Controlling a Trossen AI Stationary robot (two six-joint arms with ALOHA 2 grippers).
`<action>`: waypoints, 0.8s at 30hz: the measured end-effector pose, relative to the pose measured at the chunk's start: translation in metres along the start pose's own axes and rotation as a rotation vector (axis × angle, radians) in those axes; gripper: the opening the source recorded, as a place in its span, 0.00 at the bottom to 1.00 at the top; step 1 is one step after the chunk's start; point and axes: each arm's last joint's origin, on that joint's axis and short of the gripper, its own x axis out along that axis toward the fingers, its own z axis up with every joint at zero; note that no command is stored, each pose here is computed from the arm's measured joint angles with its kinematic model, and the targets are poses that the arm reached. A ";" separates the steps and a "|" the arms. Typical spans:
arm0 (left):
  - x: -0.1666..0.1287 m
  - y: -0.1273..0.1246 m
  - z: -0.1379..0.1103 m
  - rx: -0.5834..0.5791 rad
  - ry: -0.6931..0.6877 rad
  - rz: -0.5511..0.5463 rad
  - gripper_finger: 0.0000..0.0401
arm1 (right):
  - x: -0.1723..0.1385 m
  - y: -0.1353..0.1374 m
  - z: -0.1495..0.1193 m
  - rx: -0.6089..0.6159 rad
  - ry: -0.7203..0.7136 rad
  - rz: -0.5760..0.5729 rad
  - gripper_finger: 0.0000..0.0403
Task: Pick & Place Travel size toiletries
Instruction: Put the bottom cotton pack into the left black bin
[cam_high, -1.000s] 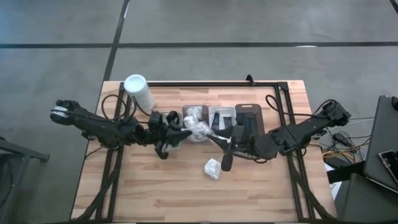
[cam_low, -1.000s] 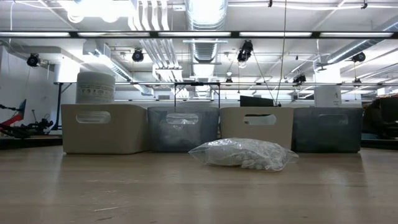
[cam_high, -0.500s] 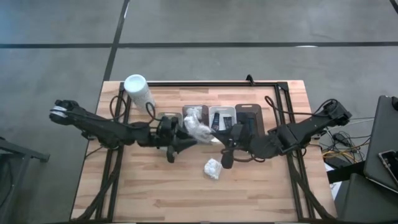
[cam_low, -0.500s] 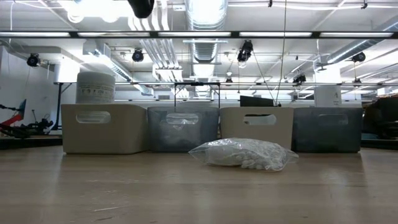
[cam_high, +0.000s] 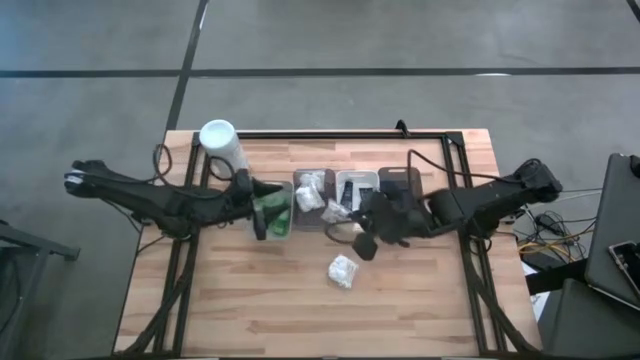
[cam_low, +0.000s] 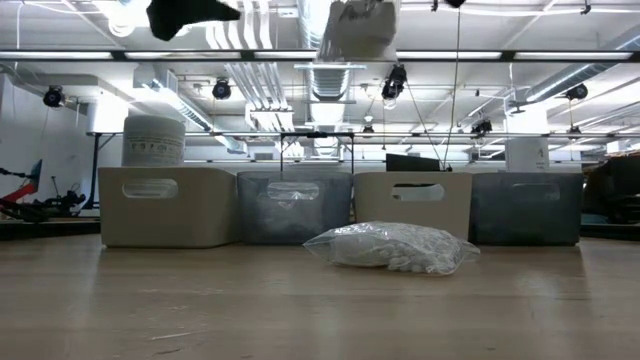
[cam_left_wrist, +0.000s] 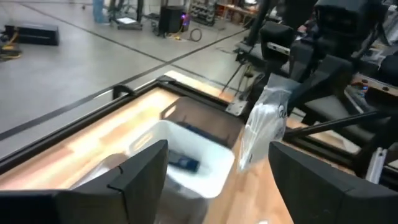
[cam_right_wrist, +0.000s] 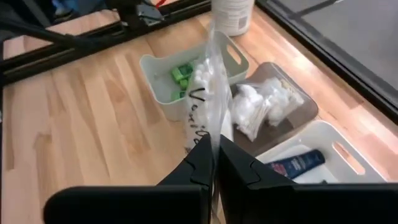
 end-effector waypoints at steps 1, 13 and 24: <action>-0.004 0.003 0.001 -0.002 0.005 0.008 0.70 | 0.007 -0.004 0.003 -0.004 0.013 0.005 0.02; -0.026 0.024 0.000 0.082 0.075 0.140 0.69 | 0.119 -0.065 0.029 -0.043 0.181 0.157 0.02; -0.021 0.039 0.004 0.215 0.079 0.229 0.69 | 0.200 -0.114 0.030 0.071 0.303 0.284 0.02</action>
